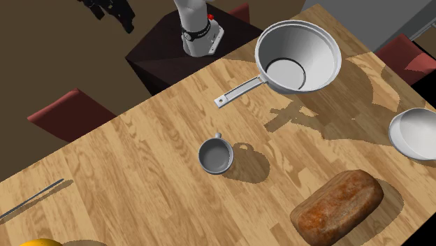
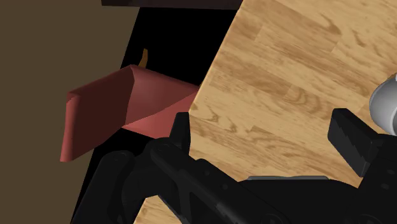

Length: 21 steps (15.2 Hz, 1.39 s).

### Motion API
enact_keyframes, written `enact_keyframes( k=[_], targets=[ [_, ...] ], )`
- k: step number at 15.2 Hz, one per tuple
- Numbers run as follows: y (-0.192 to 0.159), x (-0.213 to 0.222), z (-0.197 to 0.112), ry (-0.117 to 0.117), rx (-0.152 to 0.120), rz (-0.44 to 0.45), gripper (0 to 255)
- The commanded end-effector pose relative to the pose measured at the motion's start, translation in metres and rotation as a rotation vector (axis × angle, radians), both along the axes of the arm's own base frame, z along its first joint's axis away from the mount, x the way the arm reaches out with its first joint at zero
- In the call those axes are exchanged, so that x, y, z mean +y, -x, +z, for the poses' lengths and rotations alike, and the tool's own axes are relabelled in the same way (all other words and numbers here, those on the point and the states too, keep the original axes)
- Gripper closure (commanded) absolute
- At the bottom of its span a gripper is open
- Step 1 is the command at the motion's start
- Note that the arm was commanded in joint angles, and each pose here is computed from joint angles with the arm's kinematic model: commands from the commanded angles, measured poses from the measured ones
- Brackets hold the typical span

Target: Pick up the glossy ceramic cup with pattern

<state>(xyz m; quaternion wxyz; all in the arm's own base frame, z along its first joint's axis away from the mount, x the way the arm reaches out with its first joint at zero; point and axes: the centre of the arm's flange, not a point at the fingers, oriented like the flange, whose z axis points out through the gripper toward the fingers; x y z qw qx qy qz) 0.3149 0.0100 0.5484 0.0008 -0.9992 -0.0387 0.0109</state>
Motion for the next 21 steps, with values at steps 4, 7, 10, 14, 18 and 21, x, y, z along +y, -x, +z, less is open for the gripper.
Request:
enact_keyframes(
  k=[4,7,10,14,18,21],
  targets=[
    [-0.01,0.028,-0.025,-0.002,-0.007,0.005,0],
    [-0.019,0.057,-0.05,-0.004,-0.014,0.01,0],
    [-0.029,0.085,-0.075,-0.006,-0.021,0.015,0],
    [-0.042,0.124,-0.108,-0.009,-0.03,0.021,0],
    [-0.055,0.162,-0.14,-0.012,-0.039,0.028,0],
    [-0.065,0.191,-0.165,-0.014,-0.046,0.033,0]
  ],
)
